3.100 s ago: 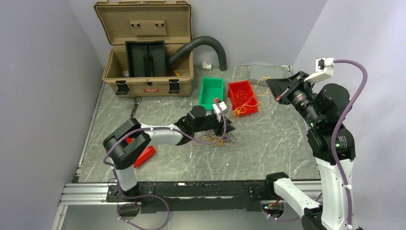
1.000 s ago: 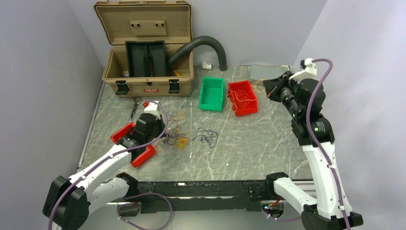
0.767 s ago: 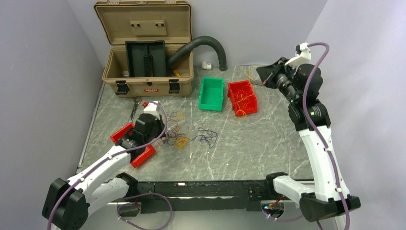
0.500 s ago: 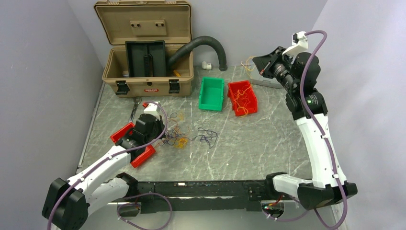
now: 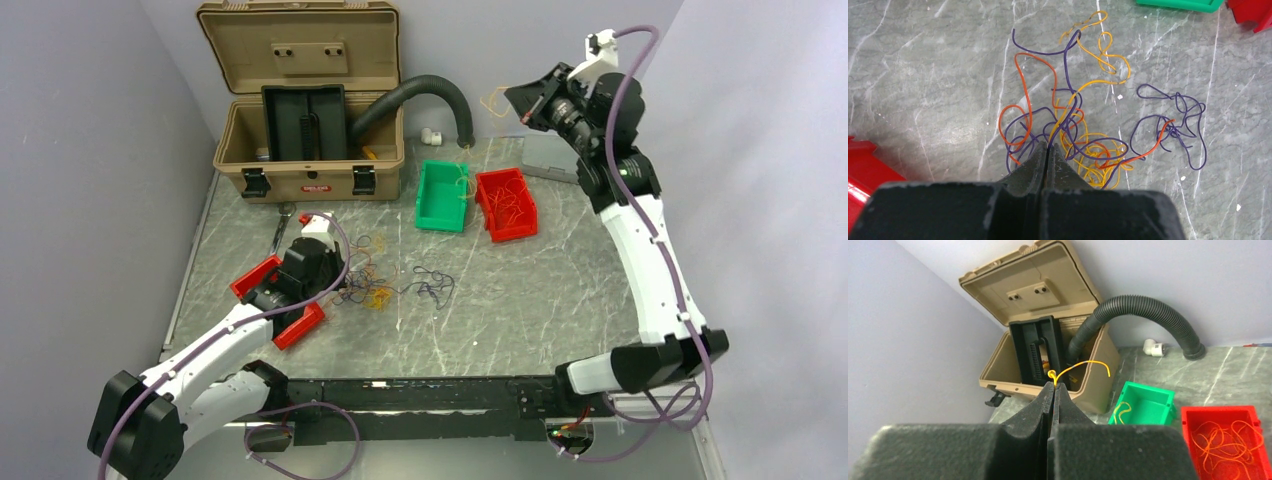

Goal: Untangle the cables

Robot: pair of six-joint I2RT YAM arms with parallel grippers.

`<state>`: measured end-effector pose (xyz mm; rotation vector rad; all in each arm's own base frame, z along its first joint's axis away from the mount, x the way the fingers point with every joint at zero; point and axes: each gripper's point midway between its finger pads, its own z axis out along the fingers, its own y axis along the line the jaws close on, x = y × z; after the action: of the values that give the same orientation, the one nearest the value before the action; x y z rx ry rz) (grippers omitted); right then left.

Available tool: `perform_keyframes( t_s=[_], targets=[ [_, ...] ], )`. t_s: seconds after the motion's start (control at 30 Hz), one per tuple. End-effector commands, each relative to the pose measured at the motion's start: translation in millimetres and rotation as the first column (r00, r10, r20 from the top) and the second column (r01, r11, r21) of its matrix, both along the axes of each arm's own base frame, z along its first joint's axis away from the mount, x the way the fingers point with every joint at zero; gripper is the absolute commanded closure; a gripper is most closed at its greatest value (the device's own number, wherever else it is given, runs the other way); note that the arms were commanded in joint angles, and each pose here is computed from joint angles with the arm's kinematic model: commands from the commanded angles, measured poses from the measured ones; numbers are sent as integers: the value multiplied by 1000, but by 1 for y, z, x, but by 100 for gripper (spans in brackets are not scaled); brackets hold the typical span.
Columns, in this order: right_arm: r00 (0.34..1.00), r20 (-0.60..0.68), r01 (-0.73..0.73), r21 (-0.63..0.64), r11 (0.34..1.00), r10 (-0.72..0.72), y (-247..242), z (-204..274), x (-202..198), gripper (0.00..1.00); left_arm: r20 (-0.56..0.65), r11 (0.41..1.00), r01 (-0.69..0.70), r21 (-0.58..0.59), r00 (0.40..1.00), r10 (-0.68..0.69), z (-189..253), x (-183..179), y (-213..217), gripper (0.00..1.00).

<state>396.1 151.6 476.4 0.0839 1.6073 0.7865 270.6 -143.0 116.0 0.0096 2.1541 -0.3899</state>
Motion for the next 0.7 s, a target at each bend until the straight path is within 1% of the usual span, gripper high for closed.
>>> perform_keyframes(
  t_s=[0.0, 0.17, 0.47, 0.67],
  targets=[
    [999, 15, -41, 9, 999, 41, 19, 5, 17, 100, 49, 999, 14, -32, 999, -12, 18, 7, -8, 100],
    [999, -24, -40, -16, 999, 39, 32, -15, 38, 100, 54, 1000, 6, -20, 999, -5, 17, 6, -4, 100],
    [997, -68, -28, -50, 998, 24, 41, -37, 55, 100, 52, 1000, 7, -18, 999, -6, 16, 6, -4, 100],
    [994, -105, -29, -115, 993, 17, 47, -68, 66, 100, 54, 1000, 4, -10, 999, -4, 17, 6, -3, 100]
  ],
)
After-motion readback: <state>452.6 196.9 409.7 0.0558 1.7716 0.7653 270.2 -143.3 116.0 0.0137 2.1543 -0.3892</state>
